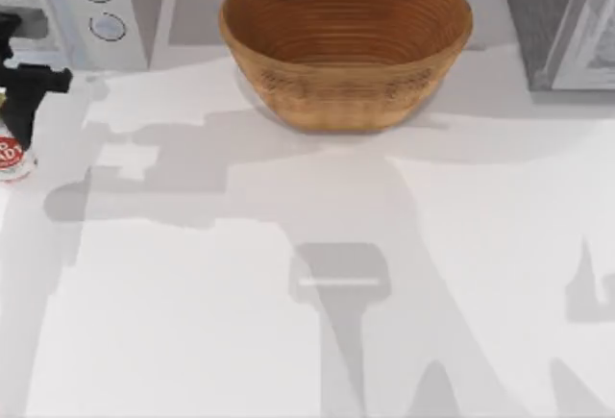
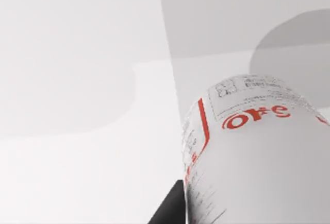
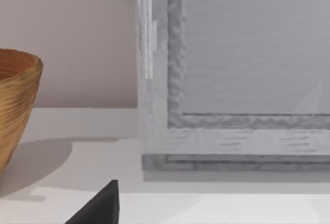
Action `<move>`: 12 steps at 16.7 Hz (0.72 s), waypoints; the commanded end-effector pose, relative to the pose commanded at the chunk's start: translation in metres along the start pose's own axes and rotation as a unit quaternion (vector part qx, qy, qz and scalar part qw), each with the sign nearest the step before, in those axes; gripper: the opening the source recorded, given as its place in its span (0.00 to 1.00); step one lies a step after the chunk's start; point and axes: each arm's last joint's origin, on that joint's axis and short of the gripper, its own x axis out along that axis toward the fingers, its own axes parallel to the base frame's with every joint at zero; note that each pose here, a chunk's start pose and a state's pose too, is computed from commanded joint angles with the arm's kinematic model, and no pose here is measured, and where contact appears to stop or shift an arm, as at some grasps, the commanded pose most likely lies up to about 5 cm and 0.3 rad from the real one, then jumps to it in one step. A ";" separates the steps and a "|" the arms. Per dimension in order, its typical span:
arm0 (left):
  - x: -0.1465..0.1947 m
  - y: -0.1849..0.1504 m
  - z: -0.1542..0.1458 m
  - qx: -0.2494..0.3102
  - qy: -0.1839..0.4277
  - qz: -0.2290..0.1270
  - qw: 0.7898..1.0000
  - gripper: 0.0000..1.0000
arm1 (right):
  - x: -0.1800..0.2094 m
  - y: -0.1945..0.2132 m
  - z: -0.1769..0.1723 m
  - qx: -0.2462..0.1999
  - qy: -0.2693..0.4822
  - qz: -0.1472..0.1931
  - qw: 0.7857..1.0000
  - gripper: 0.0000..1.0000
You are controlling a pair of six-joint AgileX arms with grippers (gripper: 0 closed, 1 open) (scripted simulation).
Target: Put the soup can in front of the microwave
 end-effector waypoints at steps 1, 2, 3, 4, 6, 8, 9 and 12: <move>0.000 0.020 -0.002 -0.020 -0.011 -0.001 1.000 0.00 | 0.000 0.000 0.000 0.000 0.000 0.000 1.000 1.00; 0.000 0.036 -0.005 -0.036 -0.021 -0.002 0.999 0.00 | 0.000 0.000 0.000 0.000 0.000 0.000 1.000 1.00; 0.000 0.047 -0.007 -0.047 -0.030 -0.002 0.998 0.00 | 0.000 0.000 0.000 0.000 0.000 0.000 1.000 1.00; 0.000 0.054 -0.008 -0.054 -0.036 -0.002 0.998 0.00 | 0.000 0.000 0.000 0.000 0.000 0.000 1.000 1.00; 0.000 0.056 -0.008 -0.057 -0.038 -0.002 0.998 0.00 | 0.000 0.000 0.000 0.000 0.000 0.000 1.000 1.00; 0.000 0.056 -0.008 -0.057 -0.038 -0.002 0.998 0.00 | 0.000 0.000 0.000 0.000 0.000 0.000 1.000 1.00; 0.001 0.056 -0.008 -0.055 -0.035 -0.001 0.998 0.00 | 0.000 0.000 0.000 0.000 0.000 0.000 1.000 1.00; 0.006 0.056 -0.008 -0.056 -0.037 -0.002 0.998 0.00 | 0.000 0.000 0.000 0.000 0.000 0.000 1.000 1.00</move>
